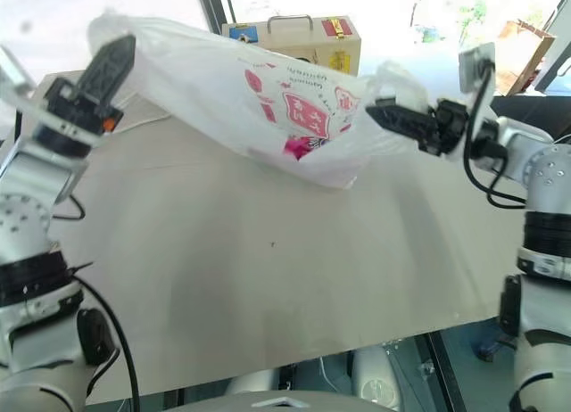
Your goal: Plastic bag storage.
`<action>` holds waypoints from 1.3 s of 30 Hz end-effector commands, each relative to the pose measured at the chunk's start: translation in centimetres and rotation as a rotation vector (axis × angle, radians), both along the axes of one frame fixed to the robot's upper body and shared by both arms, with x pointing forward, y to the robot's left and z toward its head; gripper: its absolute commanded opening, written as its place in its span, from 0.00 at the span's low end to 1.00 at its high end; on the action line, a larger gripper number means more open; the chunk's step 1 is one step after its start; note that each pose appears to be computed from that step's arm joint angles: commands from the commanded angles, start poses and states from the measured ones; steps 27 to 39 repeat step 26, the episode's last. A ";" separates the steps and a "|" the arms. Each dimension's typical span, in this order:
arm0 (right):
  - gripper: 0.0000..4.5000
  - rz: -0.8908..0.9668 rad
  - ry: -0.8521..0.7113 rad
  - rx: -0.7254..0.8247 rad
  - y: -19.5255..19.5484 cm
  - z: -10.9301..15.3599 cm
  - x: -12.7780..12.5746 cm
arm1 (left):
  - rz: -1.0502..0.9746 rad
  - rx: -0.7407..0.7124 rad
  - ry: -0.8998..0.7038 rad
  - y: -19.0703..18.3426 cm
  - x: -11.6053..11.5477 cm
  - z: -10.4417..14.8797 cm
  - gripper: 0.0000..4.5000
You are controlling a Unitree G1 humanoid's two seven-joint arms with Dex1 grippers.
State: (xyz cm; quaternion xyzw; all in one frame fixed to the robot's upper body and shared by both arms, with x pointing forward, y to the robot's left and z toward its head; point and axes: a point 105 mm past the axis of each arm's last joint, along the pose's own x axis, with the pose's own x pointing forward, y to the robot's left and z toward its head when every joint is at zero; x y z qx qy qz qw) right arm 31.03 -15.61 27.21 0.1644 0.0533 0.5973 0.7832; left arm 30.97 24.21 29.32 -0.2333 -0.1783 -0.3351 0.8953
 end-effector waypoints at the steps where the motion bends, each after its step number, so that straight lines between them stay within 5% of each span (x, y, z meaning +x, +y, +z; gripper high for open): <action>1: 1.00 0.029 -0.033 -0.119 -3.3 -1.0 -2.8 | -0.004 0.169 0.066 0.9 -3.6 -3.0 0.98; 4: 1.00 -0.015 0.006 -0.391 -6.1 -6.2 -4.0 | 0.052 0.349 0.263 2.6 -5.9 -9.0 0.98; 8: 1.00 -0.237 -0.078 -0.600 -10.0 -12.2 -2.2 | 0.173 0.579 0.377 4.2 -8.6 -15.0 0.98; 15: 1.00 -0.502 -0.214 -0.514 -10.6 -16.4 -1.0 | 0.351 0.727 0.507 6.2 -13.7 -21.1 0.98; 20: 1.00 -0.542 -0.262 -0.454 -10.6 -17.4 -1.3 | 0.444 0.763 0.438 6.0 -15.6 -21.8 0.98; 39: 1.00 -0.550 -0.298 -0.405 -11.4 -17.6 -1.6 | 0.433 0.801 0.369 4.5 -15.9 -22.5 0.98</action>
